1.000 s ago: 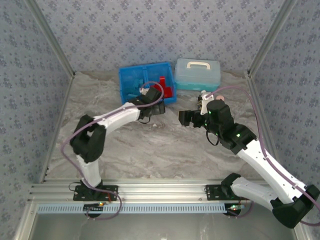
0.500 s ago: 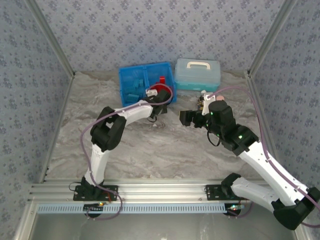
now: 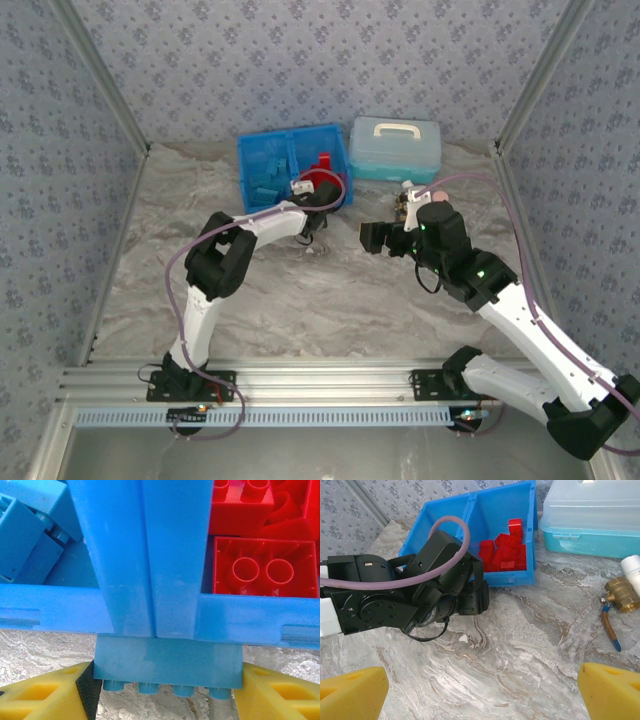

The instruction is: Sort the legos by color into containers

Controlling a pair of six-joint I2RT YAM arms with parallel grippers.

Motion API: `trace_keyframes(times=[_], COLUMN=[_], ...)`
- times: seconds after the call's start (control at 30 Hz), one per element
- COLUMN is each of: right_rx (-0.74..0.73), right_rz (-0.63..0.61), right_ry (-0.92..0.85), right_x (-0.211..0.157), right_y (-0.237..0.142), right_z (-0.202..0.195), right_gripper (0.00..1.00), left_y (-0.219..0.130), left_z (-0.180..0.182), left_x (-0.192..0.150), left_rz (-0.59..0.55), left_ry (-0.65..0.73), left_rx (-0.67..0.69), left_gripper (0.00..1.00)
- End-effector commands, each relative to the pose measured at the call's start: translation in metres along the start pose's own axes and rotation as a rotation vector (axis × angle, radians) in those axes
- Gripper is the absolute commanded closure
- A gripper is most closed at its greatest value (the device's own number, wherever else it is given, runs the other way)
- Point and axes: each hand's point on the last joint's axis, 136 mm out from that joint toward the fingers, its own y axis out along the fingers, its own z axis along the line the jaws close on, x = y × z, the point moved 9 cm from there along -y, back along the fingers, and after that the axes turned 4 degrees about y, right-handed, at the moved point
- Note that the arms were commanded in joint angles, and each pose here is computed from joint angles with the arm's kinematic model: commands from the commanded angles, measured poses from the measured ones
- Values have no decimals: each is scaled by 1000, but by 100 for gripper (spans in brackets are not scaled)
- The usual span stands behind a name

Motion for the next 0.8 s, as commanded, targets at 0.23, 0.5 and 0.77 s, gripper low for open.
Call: trace_keyframes(times=[0.23,0.5,0.77], right_rx=[1,4,5], right_rz=[-26,-26,-25], right_ry=[11,9,10], right_x=[7,7,6], right_y=[-5,-5,-6], right_z=[2,3,3], right_gripper=[0,0,0], left_y=[-4,-64,-135], left_z=[4,17,71], left_x=[0,17,69], left_rz=[17,-16,-188], left_ry=[-6,-24,-41], left_rx=[-31,-130,-58], left_gripper=[46,48,48])
